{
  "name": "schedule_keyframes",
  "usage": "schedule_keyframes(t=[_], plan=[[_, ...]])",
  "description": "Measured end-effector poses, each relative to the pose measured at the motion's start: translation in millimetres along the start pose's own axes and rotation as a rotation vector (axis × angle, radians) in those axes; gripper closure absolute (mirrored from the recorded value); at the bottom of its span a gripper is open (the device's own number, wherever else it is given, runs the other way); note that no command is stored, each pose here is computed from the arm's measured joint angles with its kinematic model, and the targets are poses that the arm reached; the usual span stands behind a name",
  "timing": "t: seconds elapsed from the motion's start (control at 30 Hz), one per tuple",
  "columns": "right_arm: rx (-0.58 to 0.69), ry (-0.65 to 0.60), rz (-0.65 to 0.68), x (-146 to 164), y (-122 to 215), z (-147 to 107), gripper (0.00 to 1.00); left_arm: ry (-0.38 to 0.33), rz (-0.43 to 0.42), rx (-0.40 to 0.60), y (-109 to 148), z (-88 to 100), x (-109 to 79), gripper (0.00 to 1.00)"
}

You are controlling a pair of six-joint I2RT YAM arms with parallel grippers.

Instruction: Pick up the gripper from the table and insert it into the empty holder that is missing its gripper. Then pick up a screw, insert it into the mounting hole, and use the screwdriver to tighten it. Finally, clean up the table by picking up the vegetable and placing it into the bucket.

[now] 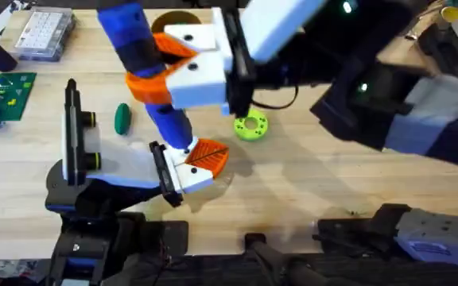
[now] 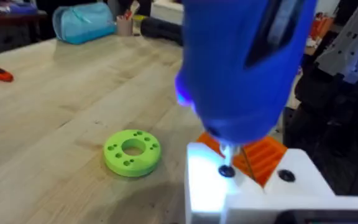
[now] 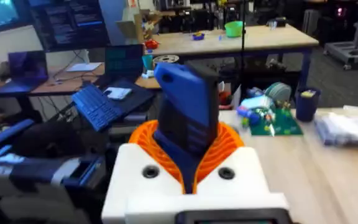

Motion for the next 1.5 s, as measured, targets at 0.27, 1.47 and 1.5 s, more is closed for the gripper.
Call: schedule_keyframes(t=[0.27, 1.47, 1.5], plan=[[-0.099, 0.167, -0.047, -22.3, 0.5, 77.2, 0.954, 0.002, -0.002, 0.003, 0.0, -0.6, -0.2, 0.985], [0.952, 0.553, -0.415, -139.2, 85.9, -132.5, 0.952, 0.002, -0.001, 0.002, 0.0, -0.6, -0.1, 0.985], [1.002, 0.576, -0.408, -143.9, 90.7, -144.4, 0.953, 0.002, -0.001, 0.002, 0.0, -0.6, -0.1, 0.985]])
Point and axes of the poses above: each hand's point on the last joint's axis, 136 mm out from that joint toward the fingers, its own y axis back along the fingers, its own x axis along the line the jaws close on, z = x × y, the point moved 3 cm from there along y, back along the fingers, and after that the axes turned 14 degrees about y, right-handed, at the moved point
